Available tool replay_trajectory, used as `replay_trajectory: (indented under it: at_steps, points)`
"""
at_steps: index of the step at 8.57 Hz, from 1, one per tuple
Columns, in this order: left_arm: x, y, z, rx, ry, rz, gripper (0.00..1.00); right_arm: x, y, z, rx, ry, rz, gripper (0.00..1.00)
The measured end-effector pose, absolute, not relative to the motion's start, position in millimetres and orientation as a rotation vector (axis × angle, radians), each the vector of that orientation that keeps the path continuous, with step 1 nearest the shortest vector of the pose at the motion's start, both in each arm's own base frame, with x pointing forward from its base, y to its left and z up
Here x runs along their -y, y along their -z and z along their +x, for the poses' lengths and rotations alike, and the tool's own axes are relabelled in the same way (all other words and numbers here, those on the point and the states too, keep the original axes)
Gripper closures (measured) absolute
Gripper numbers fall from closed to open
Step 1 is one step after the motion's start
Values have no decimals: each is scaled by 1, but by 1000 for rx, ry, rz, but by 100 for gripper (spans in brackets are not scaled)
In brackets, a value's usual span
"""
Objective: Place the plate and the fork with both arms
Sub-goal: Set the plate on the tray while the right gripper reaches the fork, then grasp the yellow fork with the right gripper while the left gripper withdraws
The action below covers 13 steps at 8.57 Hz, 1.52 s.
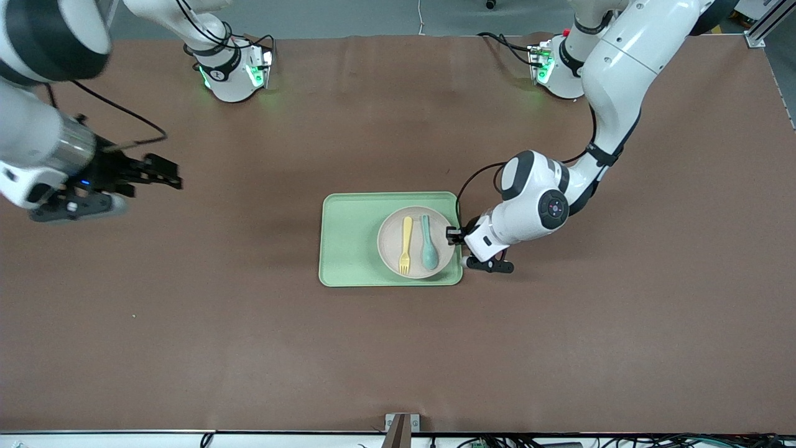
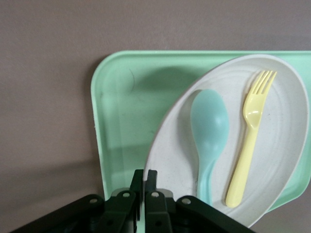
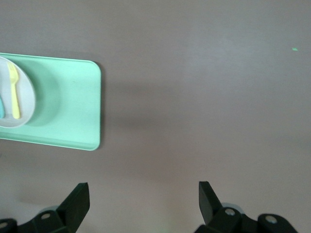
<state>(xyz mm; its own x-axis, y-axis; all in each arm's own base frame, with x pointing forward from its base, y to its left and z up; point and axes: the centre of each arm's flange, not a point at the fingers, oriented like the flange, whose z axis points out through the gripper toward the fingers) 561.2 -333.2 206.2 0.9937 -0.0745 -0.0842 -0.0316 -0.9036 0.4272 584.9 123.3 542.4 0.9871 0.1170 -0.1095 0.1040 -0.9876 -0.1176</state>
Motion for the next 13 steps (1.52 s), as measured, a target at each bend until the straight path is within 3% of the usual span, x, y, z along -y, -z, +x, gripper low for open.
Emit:
replay_trajectory:
  at_steps: [2,5,8,9,11,13]
  points:
    - [338,-192,554,71,127,2694,95,-222,-478,592,152,-174,-3039,0]
    - [346,-177,545,82,151,2693,95,-360,-360,572,144,-143,-3074,0]
    - [346,-172,544,82,157,2693,93,-404,-330,568,89,-24,-3051,0]
    - [344,-172,545,78,157,2694,80,-431,-311,558,69,26,-3036,0]
    - [330,-190,564,42,86,2685,42,-477,-267,532,38,72,-3022,1]
    - [277,-255,607,-49,-84,2675,11,-494,-250,522,22,109,-3004,7]
